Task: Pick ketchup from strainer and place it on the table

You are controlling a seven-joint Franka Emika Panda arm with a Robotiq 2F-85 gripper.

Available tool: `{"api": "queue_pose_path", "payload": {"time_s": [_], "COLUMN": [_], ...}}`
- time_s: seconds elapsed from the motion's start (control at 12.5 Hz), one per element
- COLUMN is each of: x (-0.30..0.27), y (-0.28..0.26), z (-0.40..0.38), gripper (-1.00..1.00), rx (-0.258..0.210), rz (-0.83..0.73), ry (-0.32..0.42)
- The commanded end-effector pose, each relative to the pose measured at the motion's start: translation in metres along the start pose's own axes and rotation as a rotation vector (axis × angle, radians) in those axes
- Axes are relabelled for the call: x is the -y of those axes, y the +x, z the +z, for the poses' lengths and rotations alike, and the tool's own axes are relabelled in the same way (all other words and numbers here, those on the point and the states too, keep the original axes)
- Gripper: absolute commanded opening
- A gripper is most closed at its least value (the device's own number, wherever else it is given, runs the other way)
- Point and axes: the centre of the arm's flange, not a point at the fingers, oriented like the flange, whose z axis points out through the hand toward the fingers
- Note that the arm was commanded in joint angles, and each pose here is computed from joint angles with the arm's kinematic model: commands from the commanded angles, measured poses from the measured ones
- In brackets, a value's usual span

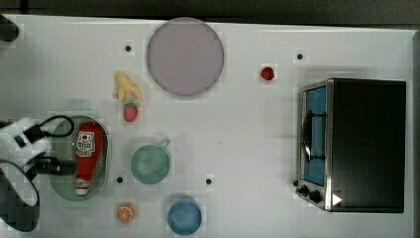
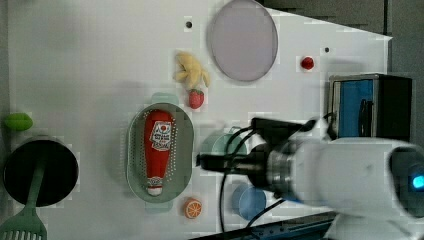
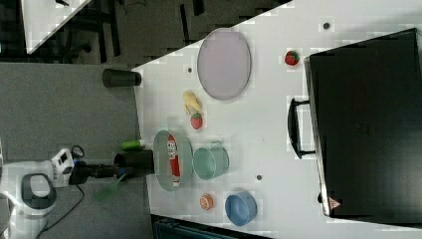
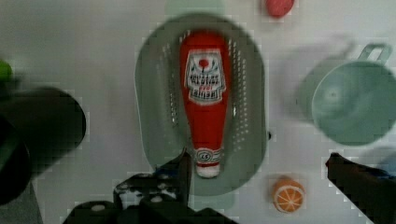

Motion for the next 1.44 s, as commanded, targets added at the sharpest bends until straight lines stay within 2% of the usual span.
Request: {"api": "queue_pose_path", "payload": {"time_s": [0.08, 0.24, 0.4, 0.88, 1.2, 1.44], "x": [0.005, 0.006, 0.004, 0.013, 0.008, 0.012], "y": [0.004, 0.002, 0.002, 0.004, 0.01, 0.015], "z": [0.045, 0.08, 0.114, 0.195, 0.237, 0.256], "gripper": [1.0, 1.0, 1.0, 1.0, 1.0, 1.0], "rx": [-0.037, -0.084, -0.094, -0.031, 0.02, 0.035], "rz": [-0.006, -0.055, -0.093, -0.106, -0.081, -0.074], "ry": [0.044, 0.073, 0.095, 0.221, 0.23, 0.223]}}
